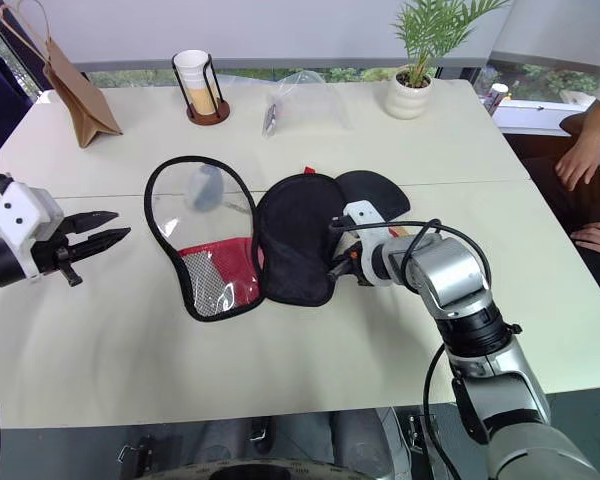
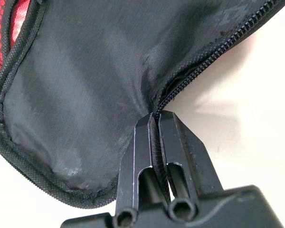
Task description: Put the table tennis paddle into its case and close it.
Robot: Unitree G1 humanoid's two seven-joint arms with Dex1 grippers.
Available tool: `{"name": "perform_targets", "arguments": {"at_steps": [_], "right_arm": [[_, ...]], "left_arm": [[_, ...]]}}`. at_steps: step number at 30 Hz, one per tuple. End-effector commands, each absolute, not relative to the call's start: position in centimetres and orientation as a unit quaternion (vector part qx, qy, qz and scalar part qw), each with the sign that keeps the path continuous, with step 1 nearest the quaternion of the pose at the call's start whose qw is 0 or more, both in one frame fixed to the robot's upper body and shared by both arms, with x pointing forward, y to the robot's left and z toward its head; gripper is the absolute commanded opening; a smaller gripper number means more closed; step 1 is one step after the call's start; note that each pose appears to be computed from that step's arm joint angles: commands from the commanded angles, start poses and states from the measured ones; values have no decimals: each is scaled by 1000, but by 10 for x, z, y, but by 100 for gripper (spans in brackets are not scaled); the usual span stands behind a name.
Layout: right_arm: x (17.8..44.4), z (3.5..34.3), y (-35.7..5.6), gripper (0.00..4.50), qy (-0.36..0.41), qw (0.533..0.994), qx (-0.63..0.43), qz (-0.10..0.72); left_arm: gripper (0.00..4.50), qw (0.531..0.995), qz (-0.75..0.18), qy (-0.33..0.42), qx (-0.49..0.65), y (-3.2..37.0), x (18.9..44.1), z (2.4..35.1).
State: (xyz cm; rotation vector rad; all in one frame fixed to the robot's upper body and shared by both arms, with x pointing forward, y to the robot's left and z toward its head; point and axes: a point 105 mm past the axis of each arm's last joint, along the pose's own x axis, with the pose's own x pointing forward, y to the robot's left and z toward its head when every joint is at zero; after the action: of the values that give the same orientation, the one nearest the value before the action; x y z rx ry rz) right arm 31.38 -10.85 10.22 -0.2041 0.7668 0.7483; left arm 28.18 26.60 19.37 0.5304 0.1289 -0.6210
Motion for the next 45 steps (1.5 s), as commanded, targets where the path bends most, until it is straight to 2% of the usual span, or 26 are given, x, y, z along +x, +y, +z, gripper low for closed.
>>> {"name": "perform_targets", "arguments": {"at_steps": [1, 6, 11, 20, 27, 33, 38, 43, 45], "right_arm": [[300, 91, -113, 3, 404, 843, -77, 346], [288, 93, -108, 3, 406, 841, -76, 350], [288, 90, -115, 3, 395, 847, -111, 337], [311, 90, -141, 3, 367, 850, -178, 333], [323, 86, -151, 3, 335, 831, -269, 352], [339, 96, -155, 3, 310, 823, -308, 364], [340, 93, -154, 3, 318, 810, -309, 383], [339, 98, -152, 3, 344, 830, -232, 373], [342, 105, -154, 60, 344, 846, -201, 355]], "left_arm": [[144, 911, -308, 49, 270, 261, 282, 200], [144, 909, -315, 50, 267, 258, 282, 199], [144, 908, -319, 50, 266, 256, 283, 198], [144, 905, -329, 44, 265, 250, 289, 197], [144, 904, -334, 43, 264, 246, 290, 196], [144, 902, -347, 50, 253, 244, 285, 194], [144, 900, -358, 54, 242, 240, 281, 193], [144, 900, -357, 52, 243, 239, 282, 193], [144, 900, -357, 53, 243, 239, 282, 193]]}}
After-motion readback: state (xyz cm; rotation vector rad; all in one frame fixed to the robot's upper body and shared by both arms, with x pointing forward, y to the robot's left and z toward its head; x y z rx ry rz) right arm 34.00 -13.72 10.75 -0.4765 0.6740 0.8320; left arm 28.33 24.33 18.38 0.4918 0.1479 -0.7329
